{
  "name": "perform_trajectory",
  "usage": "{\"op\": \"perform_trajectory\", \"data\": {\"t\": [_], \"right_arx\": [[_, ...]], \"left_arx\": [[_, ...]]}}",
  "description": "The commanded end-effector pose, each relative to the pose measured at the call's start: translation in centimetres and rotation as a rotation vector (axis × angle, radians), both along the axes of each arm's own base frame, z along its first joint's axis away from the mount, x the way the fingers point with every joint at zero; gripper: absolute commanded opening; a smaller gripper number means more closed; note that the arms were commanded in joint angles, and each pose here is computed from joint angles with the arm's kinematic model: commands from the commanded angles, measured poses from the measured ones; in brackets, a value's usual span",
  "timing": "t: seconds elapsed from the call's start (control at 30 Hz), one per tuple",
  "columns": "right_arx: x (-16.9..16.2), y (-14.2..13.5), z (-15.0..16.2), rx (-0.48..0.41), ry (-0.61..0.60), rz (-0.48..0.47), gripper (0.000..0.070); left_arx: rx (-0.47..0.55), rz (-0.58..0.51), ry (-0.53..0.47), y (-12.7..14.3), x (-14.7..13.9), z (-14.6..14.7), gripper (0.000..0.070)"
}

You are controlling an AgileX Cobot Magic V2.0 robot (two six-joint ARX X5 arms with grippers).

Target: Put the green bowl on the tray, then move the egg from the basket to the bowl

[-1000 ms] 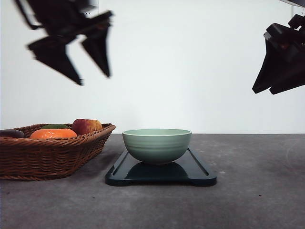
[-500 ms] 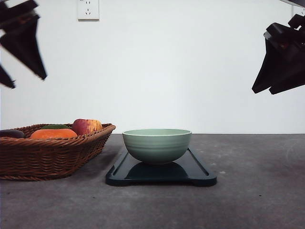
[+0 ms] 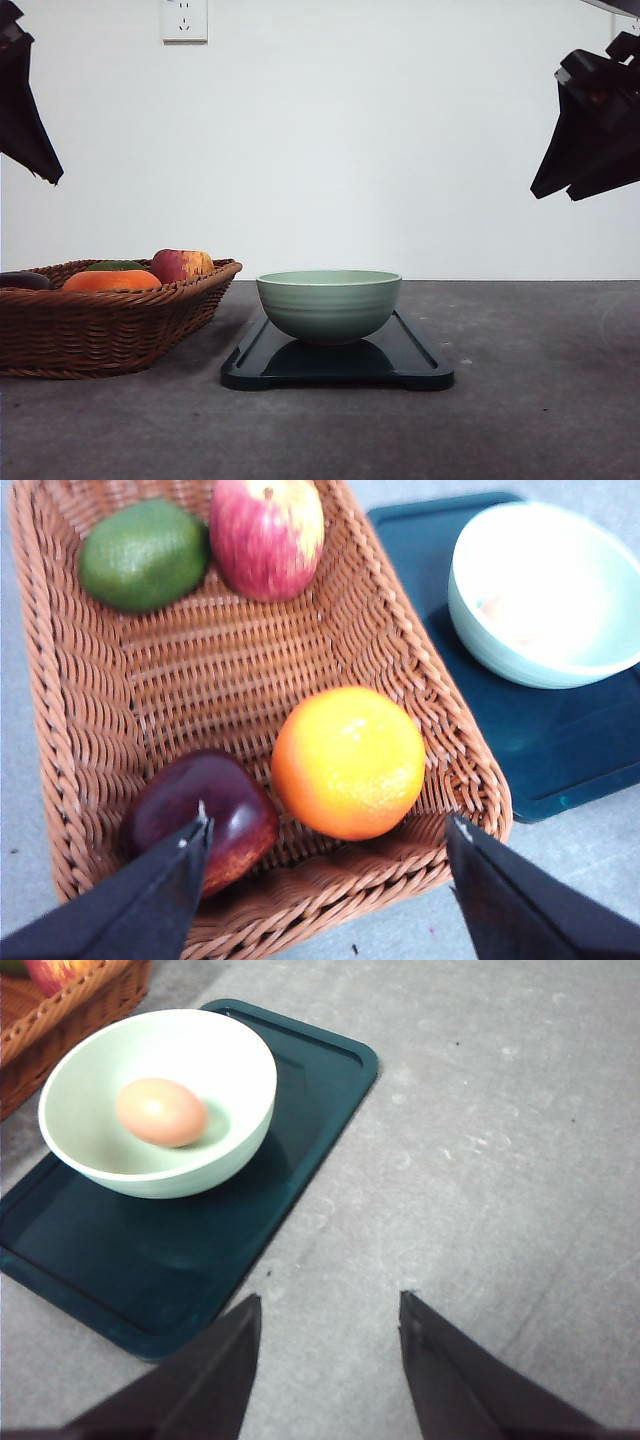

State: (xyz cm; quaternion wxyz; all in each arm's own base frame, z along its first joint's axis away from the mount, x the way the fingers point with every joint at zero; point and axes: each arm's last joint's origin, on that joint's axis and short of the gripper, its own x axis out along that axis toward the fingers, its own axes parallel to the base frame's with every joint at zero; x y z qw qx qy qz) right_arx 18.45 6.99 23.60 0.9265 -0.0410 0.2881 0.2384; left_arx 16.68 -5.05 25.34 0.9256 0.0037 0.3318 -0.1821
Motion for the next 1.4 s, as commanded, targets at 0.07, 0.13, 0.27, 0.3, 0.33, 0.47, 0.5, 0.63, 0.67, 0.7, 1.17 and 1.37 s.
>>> {"op": "perform_trajectory", "data": {"t": [0.07,0.13,0.27,0.3,0.33,0.47,0.5,0.63,0.67,0.7,1.17,1.37], "right_arx": [[0.2,0.1,0.2,-0.008,-0.013,0.013,0.0007],[0.1,0.1,0.2,-0.009,-0.005,0.014,0.0011],[0.0,0.1,0.0,-0.016,0.011,0.012,0.0011],[0.0,0.1,0.0,-0.015,0.01,0.012,0.0011],[0.1,0.1,0.1,-0.015,0.008,0.012,0.0011],[0.1,0.1,0.1,-0.013,0.003,0.012,0.0011],[0.1,0.1,0.1,-0.013,0.003,0.012,0.0011],[0.1,0.1,0.1,-0.013,0.003,0.012,0.0011],[0.1,0.1,0.1,-0.013,0.003,0.012,0.0011],[0.1,0.1,0.1,-0.013,0.003,0.012,0.0011],[0.1,0.1,0.1,-0.013,0.003,0.012,0.0011],[0.1,0.1,0.1,-0.013,0.003,0.012,0.0011]], "left_arx": [[0.006,-0.016,-0.014,-0.1,0.2,0.2,0.0002],[0.006,-0.016,-0.01,-0.1,0.1,0.2,0.0],[-0.002,-0.005,0.008,-0.1,0.1,0.1,0.0],[-0.003,-0.005,0.007,-0.1,0.1,0.1,0.0],[-0.003,-0.005,0.006,-0.1,0.1,0.1,0.0],[-0.003,-0.005,0.006,-0.1,0.1,0.1,0.0],[-0.003,-0.005,0.006,-0.1,0.1,0.1,0.0],[-0.003,-0.008,0.005,-0.1,0.0,0.1,0.0],[-0.003,-0.006,0.002,-0.1,0.0,0.2,0.0],[-0.004,-0.002,-0.004,0.0,0.0,0.3,0.0],[-0.031,0.112,-0.395,2.9,-3.4,-1.4,0.0],[-0.057,0.189,-0.482,3.9,-5.8,-5.4,0.0]]}}
